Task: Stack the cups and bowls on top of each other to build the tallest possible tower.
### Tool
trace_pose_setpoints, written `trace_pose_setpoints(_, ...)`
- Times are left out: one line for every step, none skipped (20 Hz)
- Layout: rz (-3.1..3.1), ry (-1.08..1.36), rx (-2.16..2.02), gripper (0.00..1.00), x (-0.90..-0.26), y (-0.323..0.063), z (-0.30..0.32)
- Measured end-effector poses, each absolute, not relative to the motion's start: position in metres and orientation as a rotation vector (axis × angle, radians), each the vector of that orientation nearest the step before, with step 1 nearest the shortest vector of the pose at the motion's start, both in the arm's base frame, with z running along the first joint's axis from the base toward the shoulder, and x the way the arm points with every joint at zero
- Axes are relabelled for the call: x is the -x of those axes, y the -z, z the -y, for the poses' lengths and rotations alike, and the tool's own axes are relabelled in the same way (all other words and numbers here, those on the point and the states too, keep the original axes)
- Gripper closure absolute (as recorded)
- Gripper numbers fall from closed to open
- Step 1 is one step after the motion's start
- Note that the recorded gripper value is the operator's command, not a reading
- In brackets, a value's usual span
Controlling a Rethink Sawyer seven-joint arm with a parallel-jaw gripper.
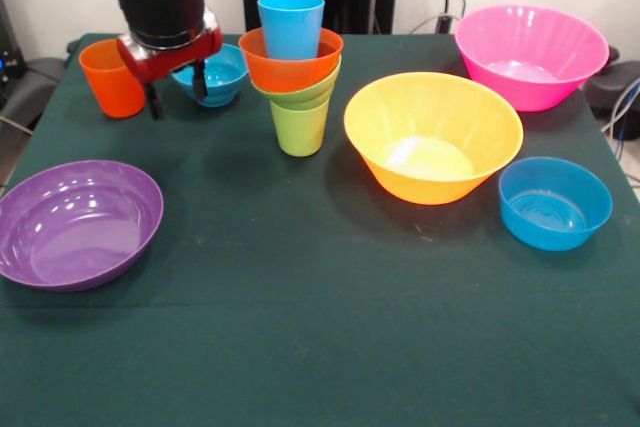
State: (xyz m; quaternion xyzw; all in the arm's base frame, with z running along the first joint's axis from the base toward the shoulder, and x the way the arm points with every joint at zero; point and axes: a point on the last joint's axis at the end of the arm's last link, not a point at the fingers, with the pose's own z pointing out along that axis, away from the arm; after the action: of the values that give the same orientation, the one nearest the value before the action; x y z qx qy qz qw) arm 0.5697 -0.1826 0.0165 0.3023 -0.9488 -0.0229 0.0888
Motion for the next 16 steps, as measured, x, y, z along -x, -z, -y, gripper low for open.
trace_pose_setpoints(2.828, 0.061, -0.889, 0.0, -0.569, -0.019, 0.188)
trace_pose_setpoints(2.83, 0.059, -0.887, 0.0, -0.569, -0.019, 0.19)
trace_pose_setpoints(2.833, 0.054, -0.881, 0.0, -0.569, -0.021, 0.193)
trace_pose_setpoints(2.835, 0.05, -0.877, 0.0, -0.569, -0.022, 0.195)
trace_pose_setpoints(2.837, 0.045, -0.873, 0.0, -0.568, -0.023, 0.198)
trace_pose_setpoints(2.84, 0.038, -0.868, 0.0, -0.568, -0.025, 0.201)
trace_pose_setpoints(2.843, 0.032, -0.865, 0.0, -0.568, -0.027, 0.204)
trace_pose_setpoints(2.846, 0.028, -0.864, 0.0, -0.568, -0.028, 0.206)
trace_pose_setpoints(2.856, 0.017, -0.862, 0.0, -0.567, -0.031, 0.21)
trace_pose_setpoints(2.859, 0.013, -0.862, 0.0, -0.567, -0.032, 0.211)
trace_pose_setpoints(2.864, 0.008, -0.863, 0.0, -0.566, -0.034, 0.212)
trace_pose_setpoints(2.868, 0.003, -0.864, 0.0, -0.565, -0.036, 0.213)
trace_pose_setpoints(2.871, 0.0, -0.865, 0.0, -0.565, -0.036, 0.214)
trace_pose_setpoints(2.873, -0.003, -0.867, 0.0, -0.564, -0.037, 0.214)
trace_pose_setpoints(2.876, -0.005, -0.87, 0.0, -0.564, -0.038, 0.214)
trace_pose_setpoints(2.878, -0.006, -0.872, 0.0, -0.564, -0.038, 0.214)
